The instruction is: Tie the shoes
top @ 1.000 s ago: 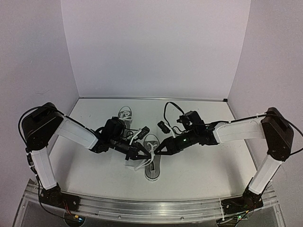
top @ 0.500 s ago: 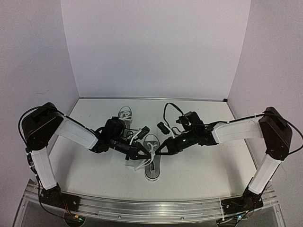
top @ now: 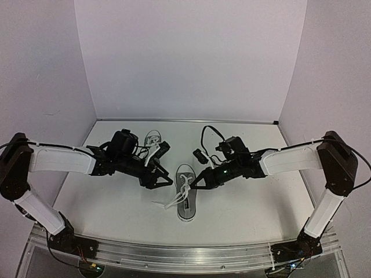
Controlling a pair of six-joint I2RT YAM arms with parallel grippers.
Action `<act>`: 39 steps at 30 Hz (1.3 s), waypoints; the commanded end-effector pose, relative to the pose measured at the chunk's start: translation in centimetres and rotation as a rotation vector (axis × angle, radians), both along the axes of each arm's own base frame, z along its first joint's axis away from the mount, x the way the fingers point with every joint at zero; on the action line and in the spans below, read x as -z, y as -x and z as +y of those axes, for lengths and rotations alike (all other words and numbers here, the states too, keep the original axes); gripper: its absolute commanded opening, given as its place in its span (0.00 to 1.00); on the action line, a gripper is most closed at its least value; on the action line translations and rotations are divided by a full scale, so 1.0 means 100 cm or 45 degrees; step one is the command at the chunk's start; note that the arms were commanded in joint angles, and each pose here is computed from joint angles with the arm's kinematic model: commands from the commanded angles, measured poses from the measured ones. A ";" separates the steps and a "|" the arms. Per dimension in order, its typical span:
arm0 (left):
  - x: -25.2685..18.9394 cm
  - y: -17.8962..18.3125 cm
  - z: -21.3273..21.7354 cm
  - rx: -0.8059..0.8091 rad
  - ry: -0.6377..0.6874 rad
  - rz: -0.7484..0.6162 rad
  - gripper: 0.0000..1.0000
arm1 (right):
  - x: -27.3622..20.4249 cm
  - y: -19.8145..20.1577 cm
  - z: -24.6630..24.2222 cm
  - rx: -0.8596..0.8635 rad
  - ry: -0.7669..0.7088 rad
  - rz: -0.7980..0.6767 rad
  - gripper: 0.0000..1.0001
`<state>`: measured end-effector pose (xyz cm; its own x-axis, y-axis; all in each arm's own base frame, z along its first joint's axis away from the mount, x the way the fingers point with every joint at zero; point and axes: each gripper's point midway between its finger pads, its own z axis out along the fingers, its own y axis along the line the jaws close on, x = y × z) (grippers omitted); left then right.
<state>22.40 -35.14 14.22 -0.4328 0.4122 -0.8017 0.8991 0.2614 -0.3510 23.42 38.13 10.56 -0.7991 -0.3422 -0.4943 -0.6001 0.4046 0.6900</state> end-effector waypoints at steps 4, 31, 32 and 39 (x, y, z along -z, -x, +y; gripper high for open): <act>0.040 -0.001 0.050 -0.091 -0.411 -0.089 0.53 | -0.016 -0.009 0.005 0.015 -0.027 -0.067 0.00; 0.112 0.012 0.024 0.235 -0.782 -0.308 0.46 | -0.024 -0.014 -0.001 0.054 0.012 -0.131 0.00; 0.116 0.012 0.023 0.245 -0.796 -0.305 0.46 | -0.024 -0.014 -0.002 0.055 0.012 -0.131 0.00; 0.131 0.002 0.030 0.202 -0.945 -0.296 0.18 | -0.027 -0.020 -0.008 0.106 0.025 -0.163 0.00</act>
<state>20.78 -32.47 1.22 -0.1683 0.8959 -0.4111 0.9825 0.1862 0.0036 24.40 37.43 10.58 -0.7909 -0.3303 -0.5151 -0.6111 0.4702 0.6368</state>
